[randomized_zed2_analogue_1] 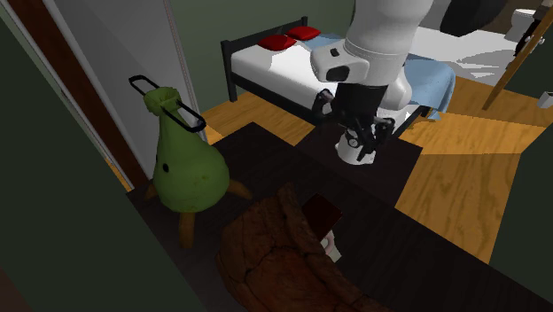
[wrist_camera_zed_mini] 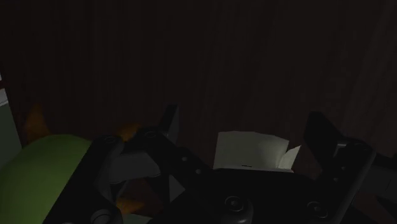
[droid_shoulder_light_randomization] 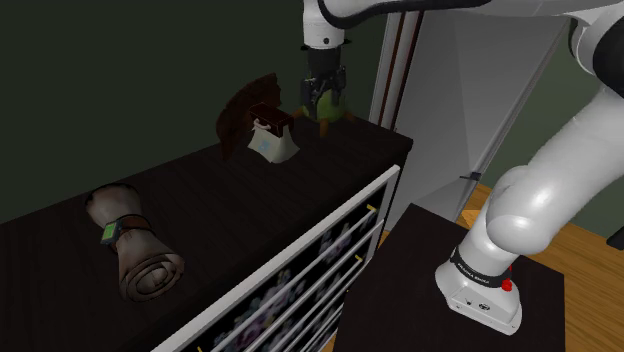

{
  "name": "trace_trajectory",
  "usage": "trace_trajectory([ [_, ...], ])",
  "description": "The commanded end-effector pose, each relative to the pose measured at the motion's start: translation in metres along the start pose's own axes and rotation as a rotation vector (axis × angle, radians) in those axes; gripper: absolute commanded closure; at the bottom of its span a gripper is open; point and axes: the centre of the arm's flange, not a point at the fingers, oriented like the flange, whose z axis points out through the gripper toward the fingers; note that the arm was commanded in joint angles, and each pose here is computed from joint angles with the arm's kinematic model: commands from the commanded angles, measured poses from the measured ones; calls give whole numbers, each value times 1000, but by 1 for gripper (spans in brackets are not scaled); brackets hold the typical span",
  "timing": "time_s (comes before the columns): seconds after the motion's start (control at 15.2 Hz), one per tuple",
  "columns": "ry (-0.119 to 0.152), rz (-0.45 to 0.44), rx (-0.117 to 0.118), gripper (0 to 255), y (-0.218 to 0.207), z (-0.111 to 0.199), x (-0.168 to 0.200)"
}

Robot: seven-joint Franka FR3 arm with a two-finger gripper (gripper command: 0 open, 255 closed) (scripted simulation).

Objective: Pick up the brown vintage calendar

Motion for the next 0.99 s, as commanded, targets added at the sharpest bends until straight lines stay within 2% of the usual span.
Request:
trace_trajectory([
  [0.0,3,1,-8,0,-11,2,23],
  [0.46,10,4,-37,0,-49,9,105],
  [0.92,10,4,-37,0,-52,46,106],
])
